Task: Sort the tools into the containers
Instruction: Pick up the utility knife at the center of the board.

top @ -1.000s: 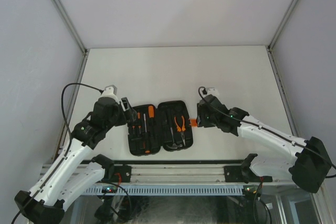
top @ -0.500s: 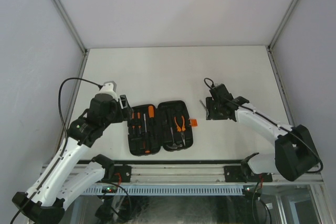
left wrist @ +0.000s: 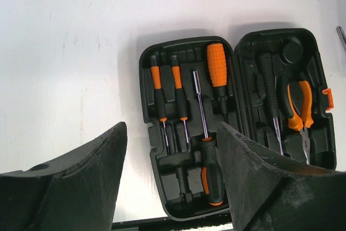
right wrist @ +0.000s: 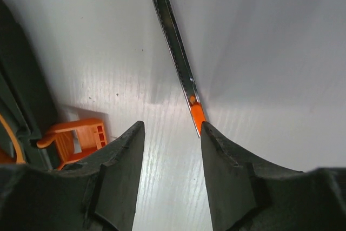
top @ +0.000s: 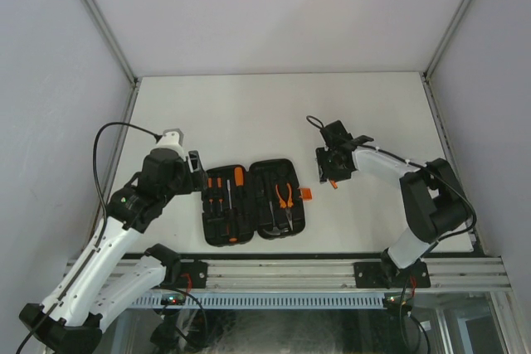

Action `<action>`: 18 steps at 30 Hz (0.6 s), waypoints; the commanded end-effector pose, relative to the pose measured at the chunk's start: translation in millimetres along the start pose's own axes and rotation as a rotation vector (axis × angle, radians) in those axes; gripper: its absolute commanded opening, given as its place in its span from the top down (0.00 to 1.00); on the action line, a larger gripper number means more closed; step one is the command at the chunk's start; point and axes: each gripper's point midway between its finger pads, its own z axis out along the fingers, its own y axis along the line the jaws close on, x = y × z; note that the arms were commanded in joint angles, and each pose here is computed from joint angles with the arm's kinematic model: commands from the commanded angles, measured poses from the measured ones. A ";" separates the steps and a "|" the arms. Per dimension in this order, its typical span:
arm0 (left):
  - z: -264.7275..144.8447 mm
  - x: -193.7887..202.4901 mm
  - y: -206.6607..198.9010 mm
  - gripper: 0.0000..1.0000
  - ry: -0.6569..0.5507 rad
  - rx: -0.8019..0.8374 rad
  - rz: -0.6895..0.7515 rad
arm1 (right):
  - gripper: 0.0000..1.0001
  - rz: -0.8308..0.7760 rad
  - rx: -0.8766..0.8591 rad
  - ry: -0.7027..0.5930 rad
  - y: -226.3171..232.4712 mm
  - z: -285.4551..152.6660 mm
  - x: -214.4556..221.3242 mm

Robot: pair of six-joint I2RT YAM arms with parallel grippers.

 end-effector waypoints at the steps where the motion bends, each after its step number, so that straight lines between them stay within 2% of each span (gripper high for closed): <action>1: -4.1 -12.9 1.3 0.28 -0.048 -0.006 0.001 | 0.55 -0.023 0.013 -0.031 0.1 2.2 -21.1; 10: -3.2 -11.8 1.0 0.25 -0.045 -0.005 0.000 | 0.59 -0.048 0.064 0.037 -8.4 17.9 -14.6; 18: -2.6 -11.1 -0.7 0.25 -0.044 0.005 -0.001 | 0.61 -0.048 0.049 -0.011 -5.3 7.7 -24.8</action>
